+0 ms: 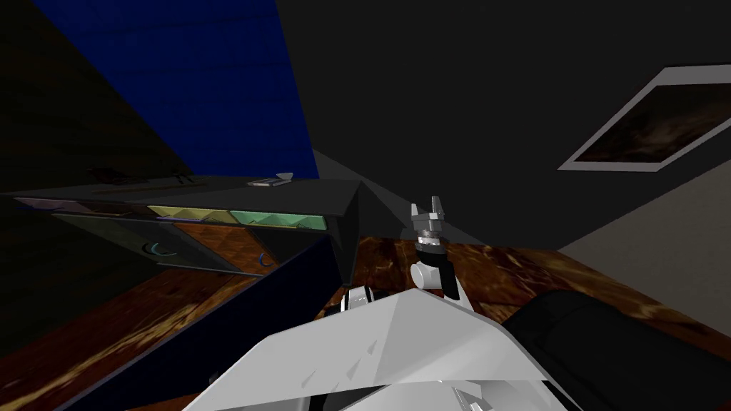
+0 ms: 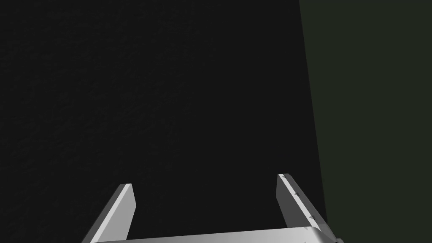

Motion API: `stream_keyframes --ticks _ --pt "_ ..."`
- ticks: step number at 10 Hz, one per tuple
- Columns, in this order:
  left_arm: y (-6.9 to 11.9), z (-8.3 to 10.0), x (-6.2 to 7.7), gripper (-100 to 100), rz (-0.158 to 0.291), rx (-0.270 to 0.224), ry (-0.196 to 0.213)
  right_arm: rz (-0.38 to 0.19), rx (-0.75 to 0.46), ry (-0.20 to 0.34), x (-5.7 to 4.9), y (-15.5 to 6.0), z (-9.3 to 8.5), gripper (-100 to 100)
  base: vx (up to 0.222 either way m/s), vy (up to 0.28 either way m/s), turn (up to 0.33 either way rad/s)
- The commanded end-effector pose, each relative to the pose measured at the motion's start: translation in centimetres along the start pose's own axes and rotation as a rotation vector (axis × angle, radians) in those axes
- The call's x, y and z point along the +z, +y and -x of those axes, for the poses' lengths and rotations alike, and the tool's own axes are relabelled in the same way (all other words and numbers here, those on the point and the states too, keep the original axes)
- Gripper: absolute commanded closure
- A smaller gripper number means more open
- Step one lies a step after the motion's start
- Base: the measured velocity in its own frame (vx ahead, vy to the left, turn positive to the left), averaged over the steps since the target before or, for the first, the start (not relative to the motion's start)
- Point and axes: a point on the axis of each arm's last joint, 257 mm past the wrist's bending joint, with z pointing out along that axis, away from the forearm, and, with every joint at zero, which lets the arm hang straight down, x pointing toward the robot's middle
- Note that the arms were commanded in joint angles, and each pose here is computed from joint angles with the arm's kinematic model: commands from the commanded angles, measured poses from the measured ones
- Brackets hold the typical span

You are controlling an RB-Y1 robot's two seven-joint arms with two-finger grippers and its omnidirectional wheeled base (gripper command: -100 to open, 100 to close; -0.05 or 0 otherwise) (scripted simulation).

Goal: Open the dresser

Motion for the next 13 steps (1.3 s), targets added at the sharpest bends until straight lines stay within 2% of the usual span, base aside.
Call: stream_keyframes --ticks 1,2,3,4,6,9,10,13 --pt "-2.1 3.9 -0.8 100 -0.051 -0.015 -0.075 0.000 0.000 0.000 0.0 0.0 0.0 0 0.038 -0.244 0.090" --pt "-2.8 5.2 -1.2 100 -0.069 -0.023 -0.101 0.000 0.000 0.000 0.0 0.0 0.0 0 0.046 -0.184 0.086" --pt "-2.7 4.5 -0.1 -100 -0.046 -0.027 -0.085 0.000 0.000 0.000 0.0 0.0 0.0 0 0.024 -0.131 0.051" --pt "-3.7 4.7 0.8 -100 -0.046 -0.027 -0.084 0.000 0.000 0.000 0.0 0.0 0.0 0 0.006 -0.098 0.029" --pt "-3.7 4.7 0.8 -100 -0.044 -0.027 -0.084 0.000 0.000 0.000 0.0 0.0 0.0 0 0.006 -0.017 -0.007" --pt "-6.6 5.2 3.1 -100 -0.040 -0.026 -0.078 0.000 0.000 0.000 0.0 0.0 0.0 0 0.017 -0.068 0.030" --pt "-6.5 5.2 3.1 -100 -0.039 -0.026 -0.078 0.000 0.000 0.000 0.0 0.0 0.0 0 0.013 -0.089 0.008" --pt "-9.5 5.3 5.2 -100 -0.033 -0.023 -0.069 0.000 0.000 0.000 0.0 0.0 0.0 0 0.013 -0.094 0.026"
